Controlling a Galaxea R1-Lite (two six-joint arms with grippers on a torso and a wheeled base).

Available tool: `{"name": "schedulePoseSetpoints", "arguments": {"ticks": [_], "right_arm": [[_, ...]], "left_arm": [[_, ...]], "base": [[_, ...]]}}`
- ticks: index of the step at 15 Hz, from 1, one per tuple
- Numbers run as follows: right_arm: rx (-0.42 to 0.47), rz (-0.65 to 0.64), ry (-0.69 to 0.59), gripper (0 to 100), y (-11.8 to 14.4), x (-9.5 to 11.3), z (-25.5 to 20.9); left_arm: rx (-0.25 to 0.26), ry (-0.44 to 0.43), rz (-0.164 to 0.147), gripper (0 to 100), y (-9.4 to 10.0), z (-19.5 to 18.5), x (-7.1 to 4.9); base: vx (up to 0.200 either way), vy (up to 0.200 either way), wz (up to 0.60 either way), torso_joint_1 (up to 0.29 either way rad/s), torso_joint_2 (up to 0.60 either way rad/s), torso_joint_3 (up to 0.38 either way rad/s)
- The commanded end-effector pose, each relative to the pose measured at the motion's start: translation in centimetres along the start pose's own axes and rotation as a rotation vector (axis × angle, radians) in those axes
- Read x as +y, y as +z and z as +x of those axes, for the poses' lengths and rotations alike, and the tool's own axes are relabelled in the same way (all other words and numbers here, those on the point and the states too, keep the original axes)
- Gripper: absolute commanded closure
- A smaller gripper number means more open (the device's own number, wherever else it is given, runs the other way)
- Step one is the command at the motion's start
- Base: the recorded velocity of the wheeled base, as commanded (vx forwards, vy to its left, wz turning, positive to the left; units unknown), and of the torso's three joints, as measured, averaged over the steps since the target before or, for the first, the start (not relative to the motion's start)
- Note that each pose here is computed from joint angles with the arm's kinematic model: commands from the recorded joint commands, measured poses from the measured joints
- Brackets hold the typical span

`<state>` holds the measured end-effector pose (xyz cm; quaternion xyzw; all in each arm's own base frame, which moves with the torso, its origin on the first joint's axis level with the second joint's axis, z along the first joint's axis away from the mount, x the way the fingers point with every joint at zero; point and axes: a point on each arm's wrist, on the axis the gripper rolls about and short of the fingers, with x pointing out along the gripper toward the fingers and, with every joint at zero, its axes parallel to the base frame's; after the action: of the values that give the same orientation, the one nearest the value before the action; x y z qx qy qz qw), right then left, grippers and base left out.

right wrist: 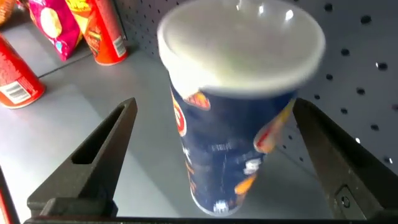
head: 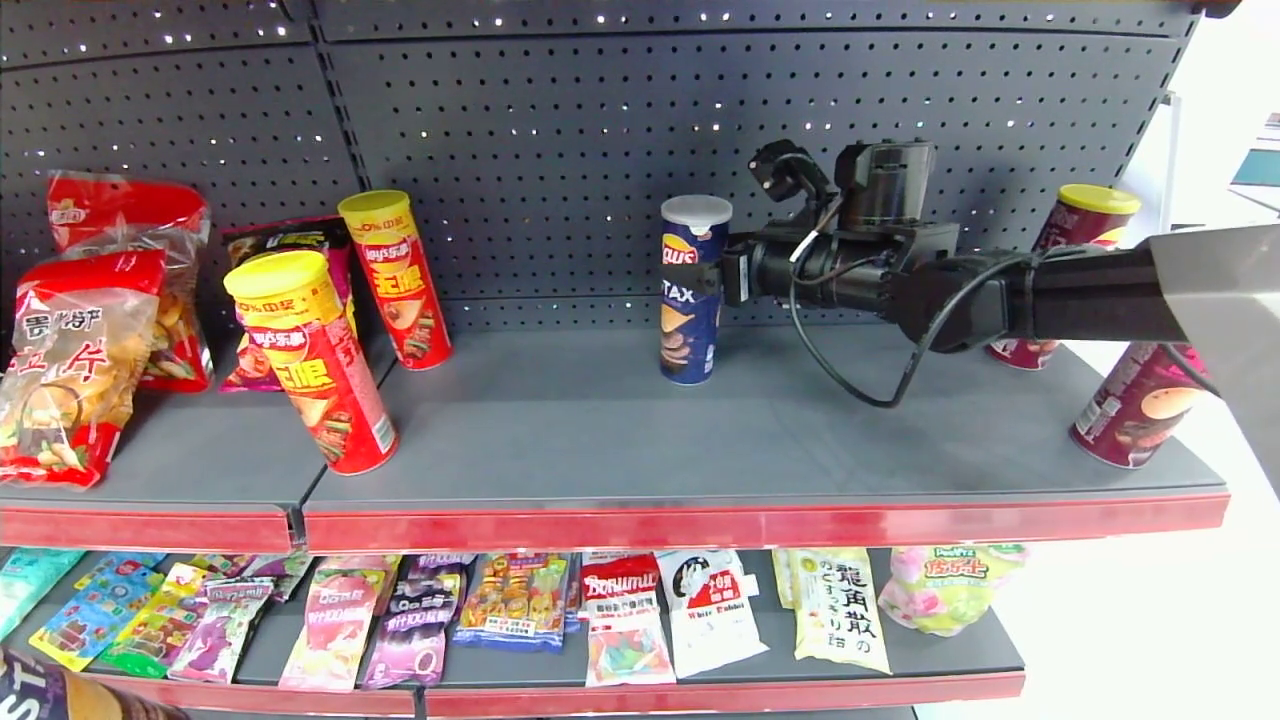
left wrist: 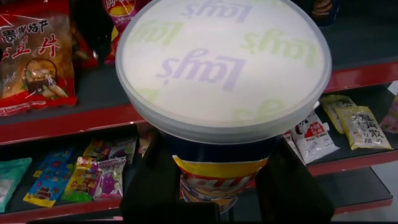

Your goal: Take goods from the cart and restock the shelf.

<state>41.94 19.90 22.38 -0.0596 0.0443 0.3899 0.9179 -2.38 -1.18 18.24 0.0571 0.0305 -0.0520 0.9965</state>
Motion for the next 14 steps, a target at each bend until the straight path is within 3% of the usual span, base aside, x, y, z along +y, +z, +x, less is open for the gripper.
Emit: {"name": "schedulePoseSetpoints", "arguments": {"ticks": [1, 9, 10, 14], "right_arm": [[-0.008, -0.004, 0.003, 0, -0.1, 0.1, 0.8], [-0.012, -0.016, -0.013, 0, -1.2, -0.3, 2.2], [-0.028, -0.022, -0.023, 100, -0.9, -0.4, 2.3], [-0.011, -0.016, -0.021, 100, -0.8, -0.3, 2.1]], "left_arm": [[0.006, -0.001, -0.001, 100, -0.1, 0.1, 0.0], [0.018, -0.002, 0.0, 100, -0.4, 0.0, 0.0], [0.022, -0.003, -0.001, 100, -0.4, 0.0, -0.1], [0.022, -0.003, -0.001, 100, -0.5, 0.0, -0.1]], "base": [[0.0, 0.0, 0.0, 0.0, 0.0, 0.0], [0.0, 0.0, 0.0, 0.0, 0.0, 0.0], [0.0, 0.0, 0.0, 0.0, 0.0, 0.0], [0.0, 0.0, 0.0, 0.0, 0.0, 0.0]]}}
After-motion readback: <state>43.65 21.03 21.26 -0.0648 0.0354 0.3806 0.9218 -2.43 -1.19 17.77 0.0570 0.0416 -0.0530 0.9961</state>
